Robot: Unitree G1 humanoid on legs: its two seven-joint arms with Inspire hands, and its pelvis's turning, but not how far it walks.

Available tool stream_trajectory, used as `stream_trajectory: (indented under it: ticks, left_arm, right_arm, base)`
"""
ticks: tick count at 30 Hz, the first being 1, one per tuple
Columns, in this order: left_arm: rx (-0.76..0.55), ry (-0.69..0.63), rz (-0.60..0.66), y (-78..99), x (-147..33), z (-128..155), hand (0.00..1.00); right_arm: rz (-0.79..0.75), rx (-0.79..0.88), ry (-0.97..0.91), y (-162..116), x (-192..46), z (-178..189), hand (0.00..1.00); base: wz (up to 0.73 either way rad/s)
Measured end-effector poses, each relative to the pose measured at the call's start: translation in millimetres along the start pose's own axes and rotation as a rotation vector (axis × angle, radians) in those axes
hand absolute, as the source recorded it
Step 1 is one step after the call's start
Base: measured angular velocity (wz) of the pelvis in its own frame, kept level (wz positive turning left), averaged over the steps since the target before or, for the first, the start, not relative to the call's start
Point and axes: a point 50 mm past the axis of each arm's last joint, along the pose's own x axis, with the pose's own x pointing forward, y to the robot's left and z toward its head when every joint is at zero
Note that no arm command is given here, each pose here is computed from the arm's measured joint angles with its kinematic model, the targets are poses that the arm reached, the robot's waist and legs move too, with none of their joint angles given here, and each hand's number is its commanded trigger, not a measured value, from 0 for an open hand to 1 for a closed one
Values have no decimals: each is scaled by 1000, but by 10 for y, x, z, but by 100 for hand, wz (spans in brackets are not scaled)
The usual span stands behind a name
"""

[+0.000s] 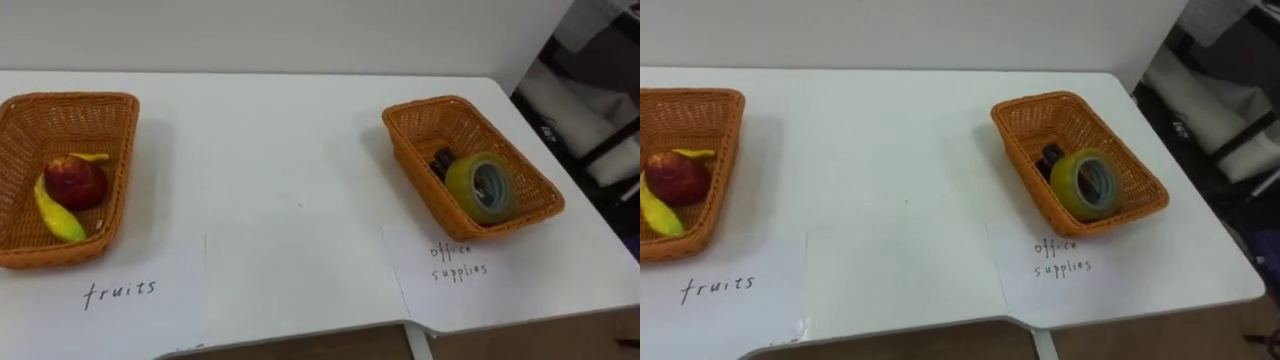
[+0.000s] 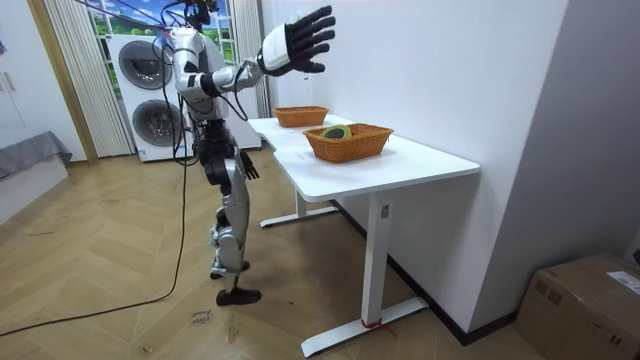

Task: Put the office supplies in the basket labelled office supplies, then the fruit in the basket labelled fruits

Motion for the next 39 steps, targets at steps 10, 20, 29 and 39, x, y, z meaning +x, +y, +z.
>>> stream_trajectory:
  ticks: [10, 20, 29, 39]
  left_arm:
    - [-13, -44, 10, 11, 6, 98, 0]
    - [-76, -4, 39, -6, -28, -22, 0]
    - [-106, 2, 14, -36, -25, -15, 0]
    - [-117, 67, -53, -287, -78, -132, 0]
  right_arm:
    - [-337, 265, 305, -514, -143, -585, 0]
    - [-741, 294, 734, -1033, -840, -1483, 0]
    - [-966, 198, 1053, -1198, -1782, -1984, 0]
    - [-819, 105, 1430, -915, -2787, -2268, 0]
  base:
    - [-3]
    - [0]
    - [1]
    - [4]
